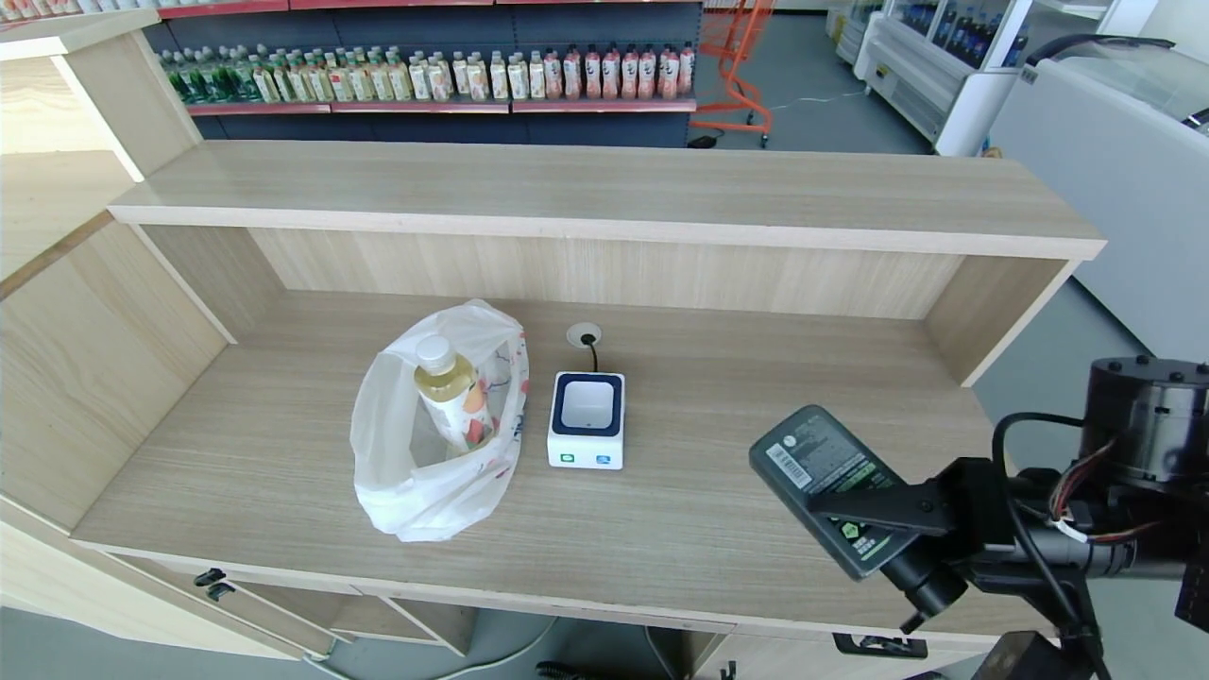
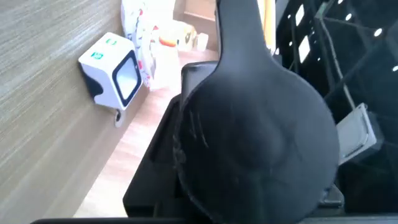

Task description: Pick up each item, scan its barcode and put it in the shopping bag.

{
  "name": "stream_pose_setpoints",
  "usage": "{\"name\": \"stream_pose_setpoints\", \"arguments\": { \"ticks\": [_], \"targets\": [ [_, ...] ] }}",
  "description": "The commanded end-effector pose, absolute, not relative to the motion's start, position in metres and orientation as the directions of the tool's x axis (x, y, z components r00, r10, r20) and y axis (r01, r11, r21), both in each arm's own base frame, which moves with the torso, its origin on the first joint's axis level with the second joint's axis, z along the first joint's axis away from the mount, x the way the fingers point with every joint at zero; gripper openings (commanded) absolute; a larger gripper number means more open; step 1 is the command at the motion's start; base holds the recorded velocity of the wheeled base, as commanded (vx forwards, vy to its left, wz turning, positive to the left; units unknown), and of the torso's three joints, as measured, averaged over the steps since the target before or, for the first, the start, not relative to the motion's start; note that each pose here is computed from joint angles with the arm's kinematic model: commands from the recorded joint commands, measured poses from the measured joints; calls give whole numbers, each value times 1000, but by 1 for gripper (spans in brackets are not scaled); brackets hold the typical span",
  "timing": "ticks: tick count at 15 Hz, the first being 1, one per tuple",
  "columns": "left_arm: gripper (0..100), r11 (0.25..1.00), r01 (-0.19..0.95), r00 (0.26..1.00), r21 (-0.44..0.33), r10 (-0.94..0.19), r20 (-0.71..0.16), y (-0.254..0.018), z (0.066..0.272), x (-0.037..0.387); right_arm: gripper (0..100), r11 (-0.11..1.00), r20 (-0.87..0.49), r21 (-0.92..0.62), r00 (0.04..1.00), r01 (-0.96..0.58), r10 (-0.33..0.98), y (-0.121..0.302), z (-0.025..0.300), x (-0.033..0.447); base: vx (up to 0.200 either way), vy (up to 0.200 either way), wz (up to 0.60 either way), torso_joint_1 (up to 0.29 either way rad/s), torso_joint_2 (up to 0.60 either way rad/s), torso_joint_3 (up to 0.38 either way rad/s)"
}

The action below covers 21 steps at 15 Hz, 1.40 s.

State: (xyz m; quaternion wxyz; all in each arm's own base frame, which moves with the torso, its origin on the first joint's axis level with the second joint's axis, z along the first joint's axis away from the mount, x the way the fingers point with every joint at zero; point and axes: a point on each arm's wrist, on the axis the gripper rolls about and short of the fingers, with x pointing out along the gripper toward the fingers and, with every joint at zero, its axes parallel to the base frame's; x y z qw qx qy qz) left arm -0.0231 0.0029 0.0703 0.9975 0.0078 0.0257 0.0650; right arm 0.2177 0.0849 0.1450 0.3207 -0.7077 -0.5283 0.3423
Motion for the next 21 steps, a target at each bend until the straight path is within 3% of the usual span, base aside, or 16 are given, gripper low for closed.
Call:
{"name": "stream_pose_setpoints", "arguments": {
  "ticks": [1,9,21],
  "targets": [
    [100,991,-129,990,19,130,-50,3,70,-23,0,-182,-145,-778,111,601,983,103,143,215,0,0,0,0,0,0],
    [100,991,-129,990,19,130,-50,3,70,-23,0,-40,-133,-701,-75,712,988,127,137,204,0,0,0,0,0,0],
    [100,991,-129,990,19,130,-50,3,70,-23,0,-23,-124,-672,-82,740,989,127,143,199,0,0,0,0,0,0]
  ]
}}
